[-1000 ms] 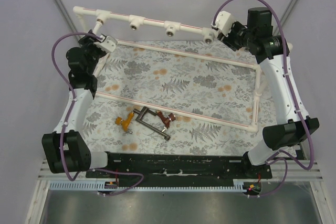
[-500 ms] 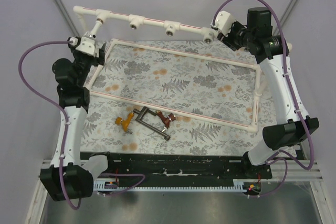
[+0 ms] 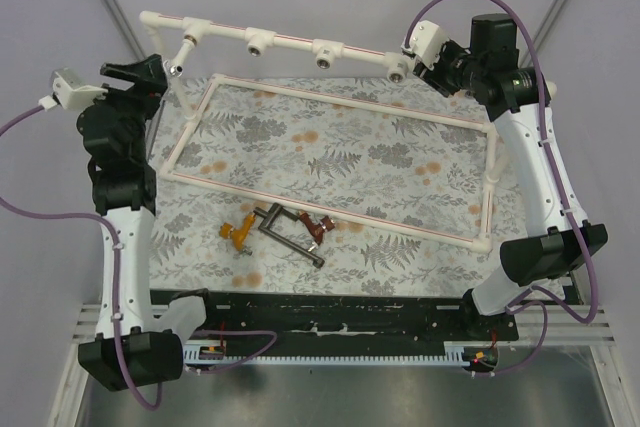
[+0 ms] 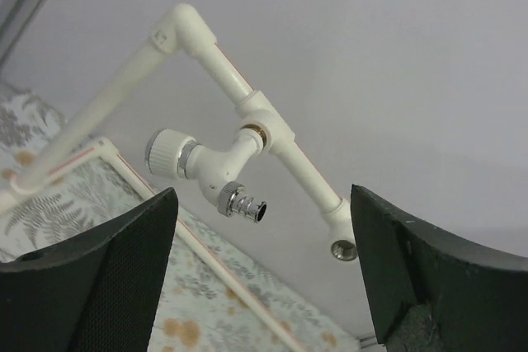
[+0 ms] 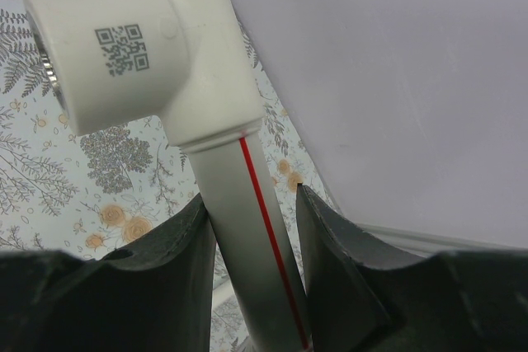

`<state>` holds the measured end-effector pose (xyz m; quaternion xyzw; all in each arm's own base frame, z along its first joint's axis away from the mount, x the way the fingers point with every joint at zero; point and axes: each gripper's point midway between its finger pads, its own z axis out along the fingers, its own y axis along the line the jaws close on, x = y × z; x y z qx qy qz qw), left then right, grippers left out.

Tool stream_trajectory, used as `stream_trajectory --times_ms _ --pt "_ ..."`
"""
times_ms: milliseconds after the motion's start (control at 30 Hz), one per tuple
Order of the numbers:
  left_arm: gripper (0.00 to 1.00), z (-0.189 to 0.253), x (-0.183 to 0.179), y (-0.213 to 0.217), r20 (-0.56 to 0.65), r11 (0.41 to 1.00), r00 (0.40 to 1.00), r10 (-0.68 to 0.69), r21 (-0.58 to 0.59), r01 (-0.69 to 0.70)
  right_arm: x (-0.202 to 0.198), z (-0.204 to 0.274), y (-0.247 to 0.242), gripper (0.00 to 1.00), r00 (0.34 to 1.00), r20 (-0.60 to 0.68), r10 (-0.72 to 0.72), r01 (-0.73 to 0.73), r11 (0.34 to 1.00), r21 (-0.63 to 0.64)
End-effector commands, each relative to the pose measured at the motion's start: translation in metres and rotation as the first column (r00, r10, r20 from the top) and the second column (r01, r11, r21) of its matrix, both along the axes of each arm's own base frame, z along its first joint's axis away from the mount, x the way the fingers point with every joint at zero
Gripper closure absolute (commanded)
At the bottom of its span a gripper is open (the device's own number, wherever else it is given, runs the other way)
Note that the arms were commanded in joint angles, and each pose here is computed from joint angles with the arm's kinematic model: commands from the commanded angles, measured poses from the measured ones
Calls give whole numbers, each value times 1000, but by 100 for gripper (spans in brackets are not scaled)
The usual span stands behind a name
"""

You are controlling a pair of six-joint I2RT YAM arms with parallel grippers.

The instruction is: Install the water faucets

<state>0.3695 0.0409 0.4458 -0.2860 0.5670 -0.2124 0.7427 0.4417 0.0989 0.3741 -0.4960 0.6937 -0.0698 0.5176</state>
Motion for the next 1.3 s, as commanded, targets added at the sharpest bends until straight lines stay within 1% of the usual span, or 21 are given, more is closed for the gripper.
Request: stream_trajectory --times_ms 0,133,267,300,433,533,600,767,867,933,1033,1167,1267 --pt "11 -3 -5 14 -39 881 997 71 -466 -81 -9 -17 1 100 994 -102 -47 53 997 55" --pt "11 -11 6 9 -55 808 998 18 -587 -47 -10 -16 -1 100 994 -100 -50 55 997 55" --pt "11 -30 27 9 -71 737 997 -38 -676 -20 -12 -16 0 100 994 -99 -48 54 997 55" --pt "11 -34 34 5 -67 718 995 -80 -696 11 -12 -15 0 100 994 -97 -47 52 997 56" --pt "14 -44 55 2 -53 670 989 -138 -741 54 -12 -14 0 100 994 -96 -48 54 997 56" --pt "16 -38 68 -2 1 639 984 -180 -761 117 -12 -15 -2 100 994 -96 -52 57 997 50" --pt "17 -36 75 -5 11 626 979 -204 -767 139 -12 -15 -3 100 994 -93 -57 61 997 45" --pt "23 -35 92 -9 53 578 966 -252 -793 194 -11 -17 -5 100 993 -94 -67 71 997 34" --pt "26 -32 96 -11 83 556 961 -265 -801 222 -11 -16 -6 100 994 -89 -70 73 997 30" --pt "30 -30 98 -12 108 540 956 -271 -806 244 -10 -16 -6 100 993 -89 -74 77 997 30" --pt "38 -24 98 -15 138 543 950 -278 -793 275 -9 -17 -7 100 993 -92 -75 77 997 27" --pt "65 -18 96 -16 190 564 940 -284 -759 324 -9 -17 -6 100 993 -92 -72 75 997 29" --pt "77 -18 97 -21 195 615 928 -318 -702 358 -9 -17 -6 100 993 -93 -74 78 997 30"
